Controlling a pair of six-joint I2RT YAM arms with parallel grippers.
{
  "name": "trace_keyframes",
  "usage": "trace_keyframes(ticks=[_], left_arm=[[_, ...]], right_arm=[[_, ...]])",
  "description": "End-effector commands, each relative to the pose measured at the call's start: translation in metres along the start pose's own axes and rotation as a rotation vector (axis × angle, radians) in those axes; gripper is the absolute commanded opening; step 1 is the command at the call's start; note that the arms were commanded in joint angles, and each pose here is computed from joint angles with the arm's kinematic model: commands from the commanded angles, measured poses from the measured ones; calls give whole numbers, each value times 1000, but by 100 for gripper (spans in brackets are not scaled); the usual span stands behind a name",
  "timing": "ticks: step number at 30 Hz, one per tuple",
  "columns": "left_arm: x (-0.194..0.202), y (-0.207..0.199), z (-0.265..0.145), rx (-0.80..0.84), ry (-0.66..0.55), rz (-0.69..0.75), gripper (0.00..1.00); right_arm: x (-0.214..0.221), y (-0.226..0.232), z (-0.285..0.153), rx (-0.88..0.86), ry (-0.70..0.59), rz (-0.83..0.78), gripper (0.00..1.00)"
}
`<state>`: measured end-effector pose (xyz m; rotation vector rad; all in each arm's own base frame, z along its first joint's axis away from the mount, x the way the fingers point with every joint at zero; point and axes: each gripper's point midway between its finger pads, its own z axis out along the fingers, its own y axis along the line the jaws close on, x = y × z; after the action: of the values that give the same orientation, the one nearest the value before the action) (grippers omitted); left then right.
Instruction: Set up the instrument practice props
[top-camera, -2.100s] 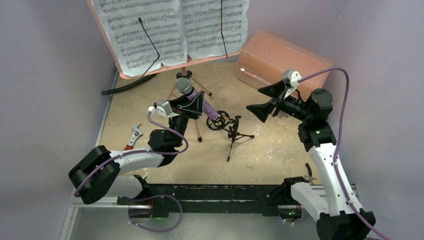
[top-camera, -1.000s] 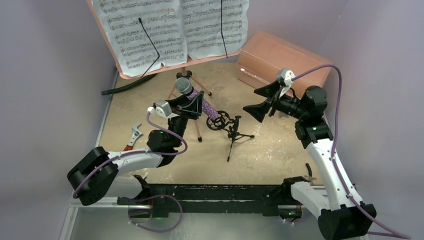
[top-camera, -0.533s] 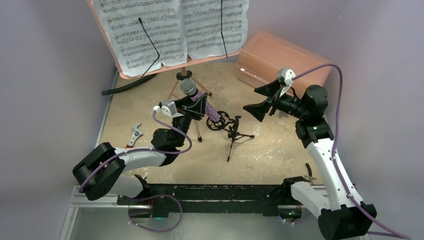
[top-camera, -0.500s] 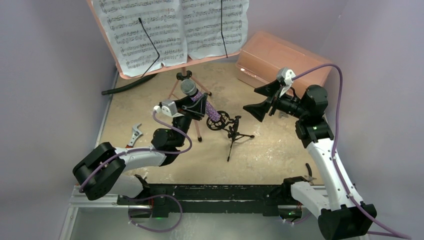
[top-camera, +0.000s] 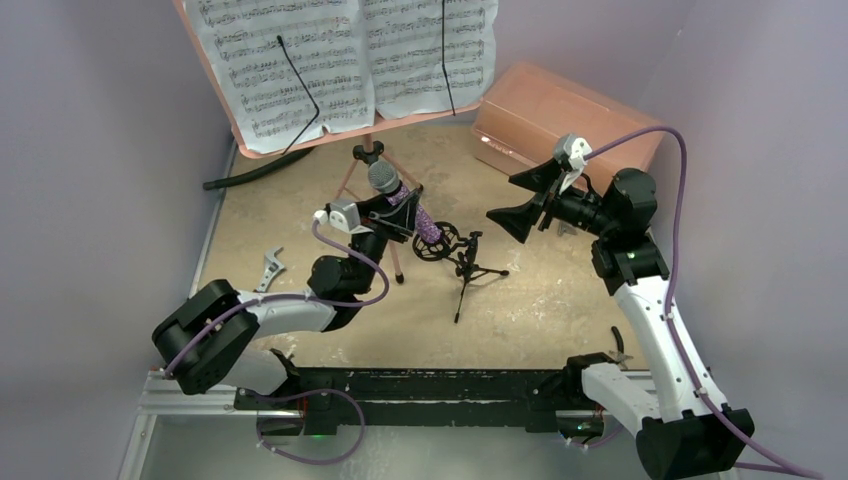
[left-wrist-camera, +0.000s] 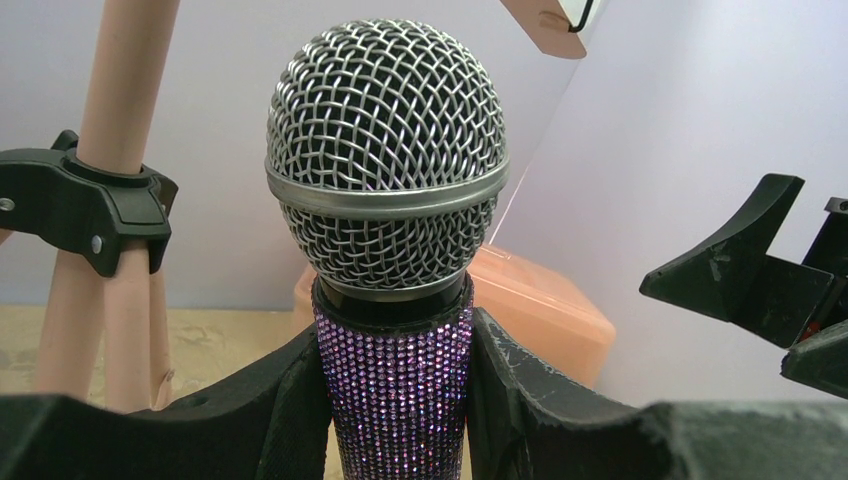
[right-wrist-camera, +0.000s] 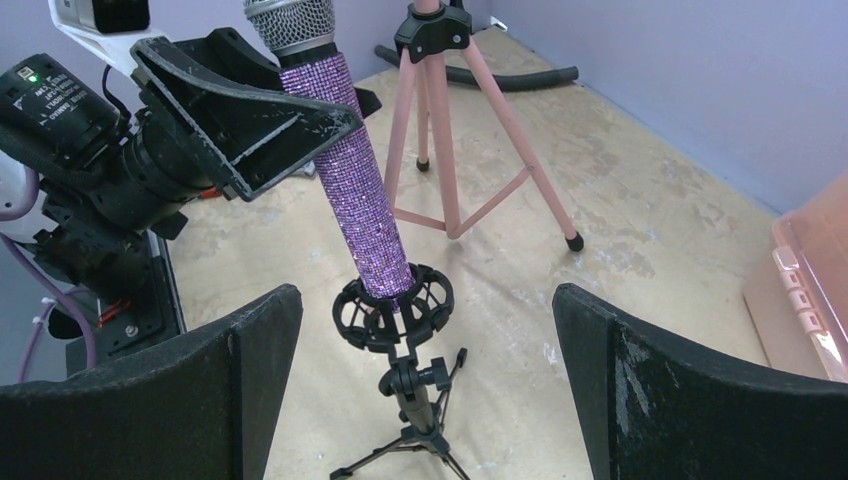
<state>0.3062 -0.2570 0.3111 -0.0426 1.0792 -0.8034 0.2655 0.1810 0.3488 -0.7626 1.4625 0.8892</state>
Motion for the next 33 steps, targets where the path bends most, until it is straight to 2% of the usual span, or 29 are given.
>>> trace_keyframes(ticks=[1, 33], left_arm=[[-55, -20, 4, 82, -218, -107, 0], [-11, -19, -5, 125, -113, -123, 0]], right_arm=[[-19, 3, -1, 3, -30, -57, 98], [-20, 4, -1, 2, -24, -67, 98]])
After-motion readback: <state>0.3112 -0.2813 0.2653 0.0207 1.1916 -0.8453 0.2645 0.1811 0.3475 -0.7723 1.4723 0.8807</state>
